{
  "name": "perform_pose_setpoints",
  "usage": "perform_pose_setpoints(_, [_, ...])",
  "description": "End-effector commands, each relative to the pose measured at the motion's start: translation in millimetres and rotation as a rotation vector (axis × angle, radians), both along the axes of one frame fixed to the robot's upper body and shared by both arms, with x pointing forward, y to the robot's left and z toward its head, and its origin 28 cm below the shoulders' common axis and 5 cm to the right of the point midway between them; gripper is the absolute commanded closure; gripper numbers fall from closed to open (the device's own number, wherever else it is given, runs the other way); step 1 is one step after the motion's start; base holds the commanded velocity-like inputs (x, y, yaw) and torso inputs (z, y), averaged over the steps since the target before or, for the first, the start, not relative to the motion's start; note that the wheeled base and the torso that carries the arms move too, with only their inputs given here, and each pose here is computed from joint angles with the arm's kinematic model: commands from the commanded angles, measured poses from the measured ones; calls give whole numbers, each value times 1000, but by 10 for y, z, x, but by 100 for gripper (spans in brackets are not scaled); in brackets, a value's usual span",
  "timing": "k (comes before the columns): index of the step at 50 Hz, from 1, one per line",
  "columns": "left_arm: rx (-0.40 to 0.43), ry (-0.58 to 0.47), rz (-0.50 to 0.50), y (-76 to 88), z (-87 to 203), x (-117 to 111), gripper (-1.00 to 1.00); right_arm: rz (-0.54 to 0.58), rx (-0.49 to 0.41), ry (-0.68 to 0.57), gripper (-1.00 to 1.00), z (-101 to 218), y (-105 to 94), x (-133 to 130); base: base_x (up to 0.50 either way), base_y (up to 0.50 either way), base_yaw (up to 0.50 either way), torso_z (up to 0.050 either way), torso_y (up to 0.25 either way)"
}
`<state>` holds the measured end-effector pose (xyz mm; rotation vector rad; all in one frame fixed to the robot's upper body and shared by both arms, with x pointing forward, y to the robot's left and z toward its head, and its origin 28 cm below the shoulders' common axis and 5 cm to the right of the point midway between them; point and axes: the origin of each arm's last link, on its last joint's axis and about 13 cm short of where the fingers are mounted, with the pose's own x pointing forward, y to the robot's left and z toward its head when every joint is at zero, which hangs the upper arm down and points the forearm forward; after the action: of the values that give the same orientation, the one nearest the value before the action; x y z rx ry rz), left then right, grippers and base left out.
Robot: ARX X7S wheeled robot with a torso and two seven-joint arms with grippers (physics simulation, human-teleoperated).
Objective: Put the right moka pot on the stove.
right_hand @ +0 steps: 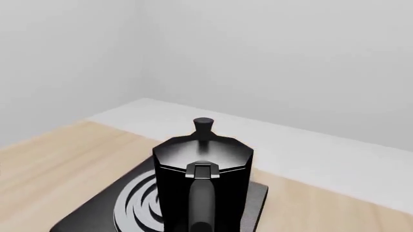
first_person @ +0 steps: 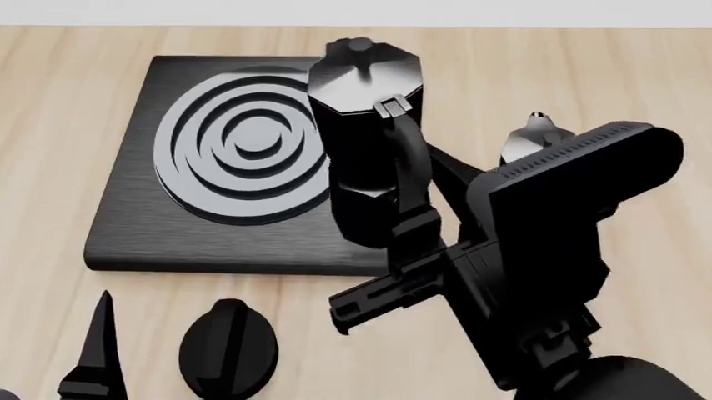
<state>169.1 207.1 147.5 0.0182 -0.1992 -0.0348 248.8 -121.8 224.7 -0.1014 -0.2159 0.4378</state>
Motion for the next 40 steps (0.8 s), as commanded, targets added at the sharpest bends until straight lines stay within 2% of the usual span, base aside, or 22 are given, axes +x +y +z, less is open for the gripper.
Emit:
perform_pose_setpoints(1, [-5, -1, -3, 3, 5, 1, -100, 14, -6, -37, 100, 121, 80, 189, 0, 0, 0, 0, 0])
perform_pose_setpoints(40, [-3, -3, -12, -1, 6, -11, -100, 81, 22, -25, 100, 100, 378, 837, 0, 0, 0, 0, 1])
